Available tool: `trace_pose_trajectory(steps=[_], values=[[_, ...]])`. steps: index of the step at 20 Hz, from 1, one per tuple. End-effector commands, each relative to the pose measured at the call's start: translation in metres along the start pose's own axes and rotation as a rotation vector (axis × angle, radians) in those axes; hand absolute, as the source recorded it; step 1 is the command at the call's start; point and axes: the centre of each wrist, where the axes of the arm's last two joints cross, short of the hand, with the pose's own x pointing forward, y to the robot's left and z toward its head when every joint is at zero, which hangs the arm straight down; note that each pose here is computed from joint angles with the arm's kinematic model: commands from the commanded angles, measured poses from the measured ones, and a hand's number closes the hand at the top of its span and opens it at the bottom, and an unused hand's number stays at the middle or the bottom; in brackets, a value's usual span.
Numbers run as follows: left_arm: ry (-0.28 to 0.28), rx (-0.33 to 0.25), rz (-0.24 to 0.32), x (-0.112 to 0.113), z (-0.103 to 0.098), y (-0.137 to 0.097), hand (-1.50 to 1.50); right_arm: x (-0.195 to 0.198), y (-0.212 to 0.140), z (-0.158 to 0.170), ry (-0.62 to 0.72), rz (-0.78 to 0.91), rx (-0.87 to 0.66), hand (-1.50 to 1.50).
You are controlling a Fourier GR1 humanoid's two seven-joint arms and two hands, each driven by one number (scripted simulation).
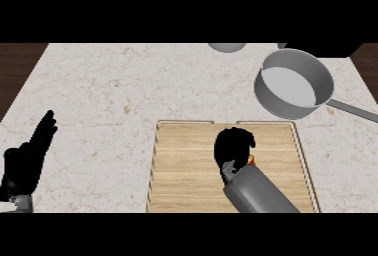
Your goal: Pick the croissant from the tray and place it in the pot
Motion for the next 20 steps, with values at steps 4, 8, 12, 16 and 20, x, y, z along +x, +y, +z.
trace_pose_trajectory(steps=[4, 8, 12, 16, 20], values=[[0.000, 0.002, -0.006, 0.000, 0.015, -0.013, 0.00, 0.008, 0.011, -0.001, 0.023, 0.026, 0.000, 1.50], [0.017, -0.012, 0.009, -0.006, 0.002, 0.002, 0.00, -0.014, -0.006, -0.009, -0.167, -0.258, -0.019, 1.50], [-0.001, -0.003, -0.009, -0.003, 0.003, 0.006, 0.00, -0.039, -0.022, -0.010, -0.354, -0.546, -0.049, 1.50], [0.002, -0.004, -0.007, -0.002, 0.009, -0.001, 0.00, -0.056, -0.030, -0.030, -0.379, -0.568, -0.062, 1.50], [-0.002, -0.006, 0.002, 0.014, 0.004, -0.005, 0.00, -0.053, -0.032, -0.010, -0.300, -0.511, -0.214, 1.50]])
